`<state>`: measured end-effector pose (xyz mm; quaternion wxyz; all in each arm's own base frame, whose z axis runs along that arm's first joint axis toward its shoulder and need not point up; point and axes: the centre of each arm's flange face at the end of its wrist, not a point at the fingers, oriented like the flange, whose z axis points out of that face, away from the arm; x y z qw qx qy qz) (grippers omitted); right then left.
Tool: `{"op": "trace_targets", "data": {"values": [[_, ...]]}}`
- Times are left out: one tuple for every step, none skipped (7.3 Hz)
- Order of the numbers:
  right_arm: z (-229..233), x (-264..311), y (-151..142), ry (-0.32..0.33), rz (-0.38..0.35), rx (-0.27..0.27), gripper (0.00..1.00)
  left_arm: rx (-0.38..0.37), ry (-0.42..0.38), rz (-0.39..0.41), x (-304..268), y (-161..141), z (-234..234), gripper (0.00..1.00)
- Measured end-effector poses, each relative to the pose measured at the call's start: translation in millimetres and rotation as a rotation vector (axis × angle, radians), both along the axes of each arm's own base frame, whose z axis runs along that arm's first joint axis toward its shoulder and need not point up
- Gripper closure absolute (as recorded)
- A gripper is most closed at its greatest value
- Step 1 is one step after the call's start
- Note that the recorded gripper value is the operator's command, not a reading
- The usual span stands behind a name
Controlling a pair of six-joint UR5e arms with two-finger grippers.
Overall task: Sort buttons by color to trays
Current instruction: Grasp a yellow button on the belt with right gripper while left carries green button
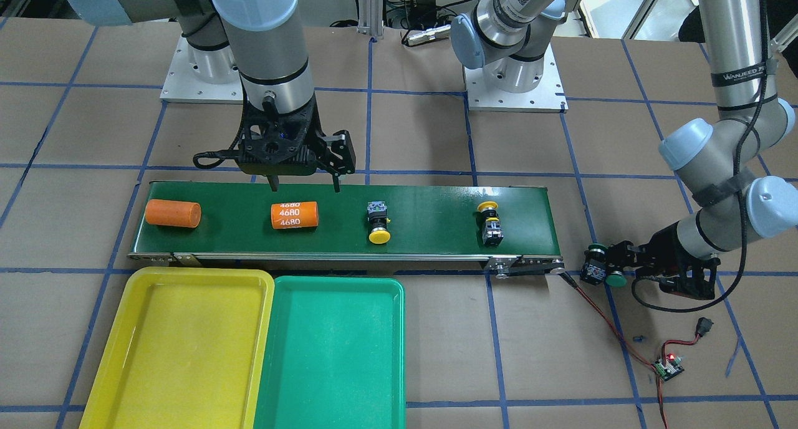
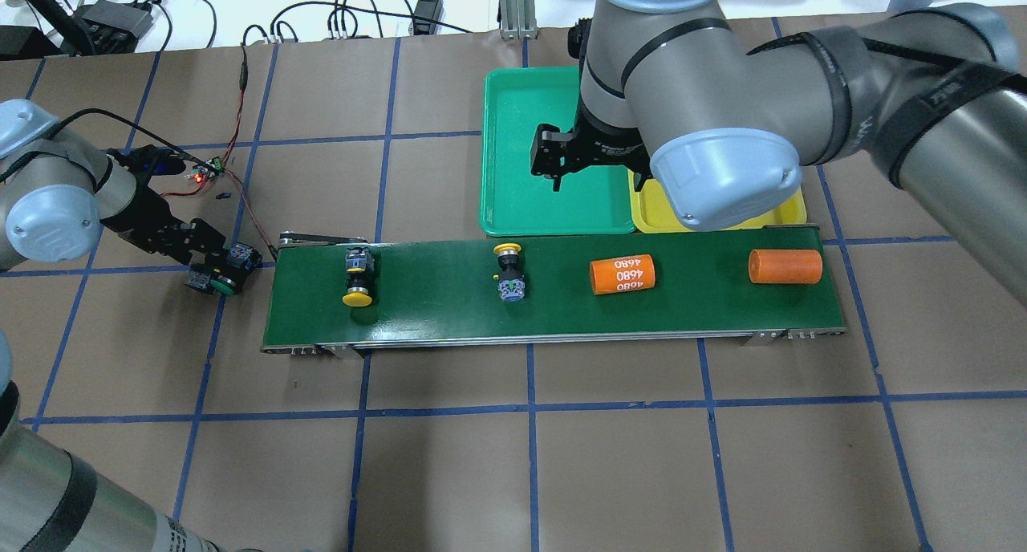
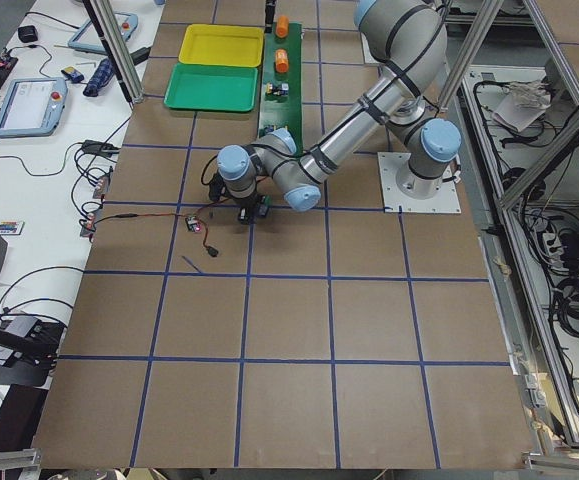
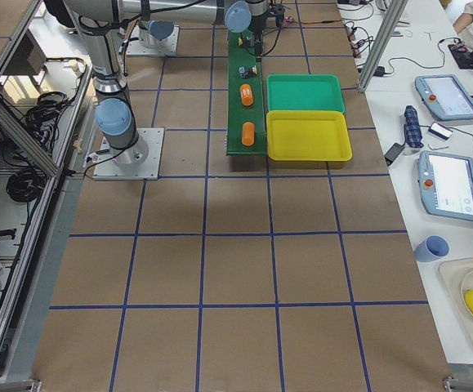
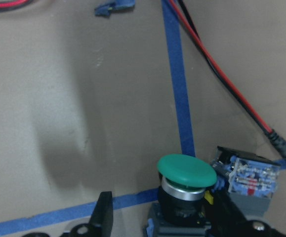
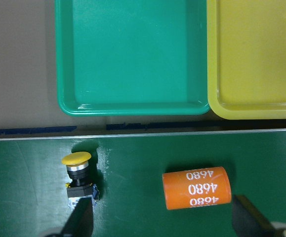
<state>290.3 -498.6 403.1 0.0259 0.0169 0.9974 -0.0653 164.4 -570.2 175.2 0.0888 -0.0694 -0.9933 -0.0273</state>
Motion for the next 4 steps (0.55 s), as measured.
{"op": "trace_targets", "data": {"values": [[-14, 17, -5, -0.009, 0.001, -0.016, 0.11, 0.005, 0.002, 0.001, 0, 0, -3, 0.54], [-31, 34, -7, -0.015, 0.000, -0.020, 0.11, 0.005, 0.000, 0.002, 1, -2, -4, 0.54], [-48, 46, -9, -0.012, -0.002, -0.014, 0.11, 0.004, -0.002, 0.003, 2, -3, -3, 0.54], [-63, 52, -11, -0.003, 0.000, -0.001, 0.11, 0.005, -0.003, 0.003, 2, -3, -4, 0.93]]}}
